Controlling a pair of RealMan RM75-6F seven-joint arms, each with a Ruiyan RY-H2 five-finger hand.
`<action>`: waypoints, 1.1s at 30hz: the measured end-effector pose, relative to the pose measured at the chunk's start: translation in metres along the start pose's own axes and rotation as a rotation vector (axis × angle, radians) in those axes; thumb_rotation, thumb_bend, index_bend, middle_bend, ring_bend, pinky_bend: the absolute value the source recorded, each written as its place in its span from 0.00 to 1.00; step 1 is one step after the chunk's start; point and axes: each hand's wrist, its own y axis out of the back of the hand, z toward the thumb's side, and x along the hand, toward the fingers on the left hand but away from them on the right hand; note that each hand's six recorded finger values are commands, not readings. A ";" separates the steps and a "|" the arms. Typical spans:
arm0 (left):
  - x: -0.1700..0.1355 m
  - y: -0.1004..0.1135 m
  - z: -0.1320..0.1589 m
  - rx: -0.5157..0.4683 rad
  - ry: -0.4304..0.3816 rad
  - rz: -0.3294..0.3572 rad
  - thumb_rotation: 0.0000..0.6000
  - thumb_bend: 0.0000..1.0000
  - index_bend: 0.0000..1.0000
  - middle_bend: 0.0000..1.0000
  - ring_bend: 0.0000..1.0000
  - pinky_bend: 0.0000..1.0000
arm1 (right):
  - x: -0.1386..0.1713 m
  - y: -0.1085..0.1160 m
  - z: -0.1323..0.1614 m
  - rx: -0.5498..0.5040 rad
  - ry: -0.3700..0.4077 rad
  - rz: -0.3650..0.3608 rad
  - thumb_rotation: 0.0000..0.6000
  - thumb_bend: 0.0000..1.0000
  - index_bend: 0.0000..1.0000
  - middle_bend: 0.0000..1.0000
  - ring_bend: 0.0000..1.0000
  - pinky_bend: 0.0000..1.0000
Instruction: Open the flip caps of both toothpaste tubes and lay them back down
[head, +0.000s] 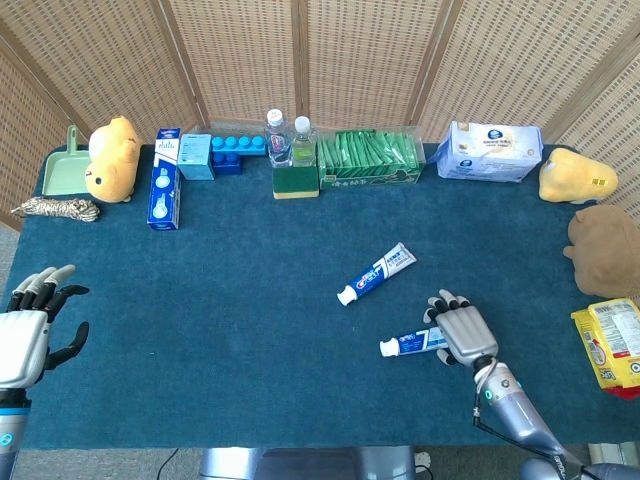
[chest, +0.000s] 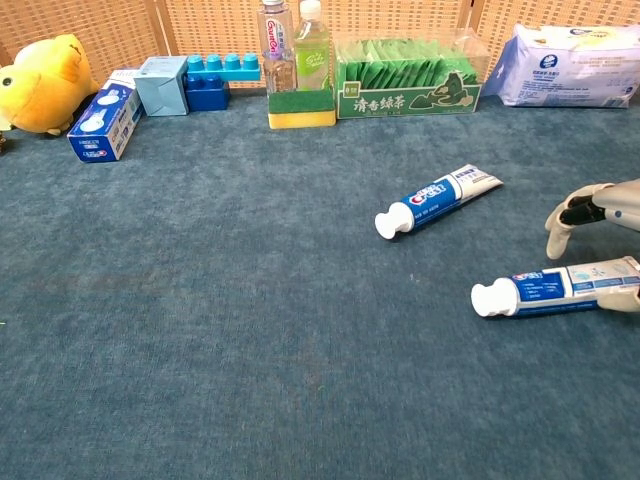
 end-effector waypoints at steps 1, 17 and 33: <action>0.000 0.000 0.000 0.000 0.000 -0.001 1.00 0.37 0.29 0.15 0.11 0.10 | -0.001 0.000 0.000 0.002 0.001 0.002 1.00 0.27 0.33 0.21 0.08 0.19; -0.002 0.001 -0.001 -0.009 0.005 0.003 1.00 0.37 0.28 0.14 0.09 0.10 | -0.005 -0.002 0.009 -0.038 0.016 0.025 1.00 0.35 0.65 0.39 0.23 0.25; -0.002 -0.001 0.004 -0.017 -0.012 -0.007 1.00 0.37 0.26 0.14 0.09 0.11 | -0.002 0.014 0.004 -0.208 0.057 0.013 1.00 0.43 0.87 0.68 0.56 0.62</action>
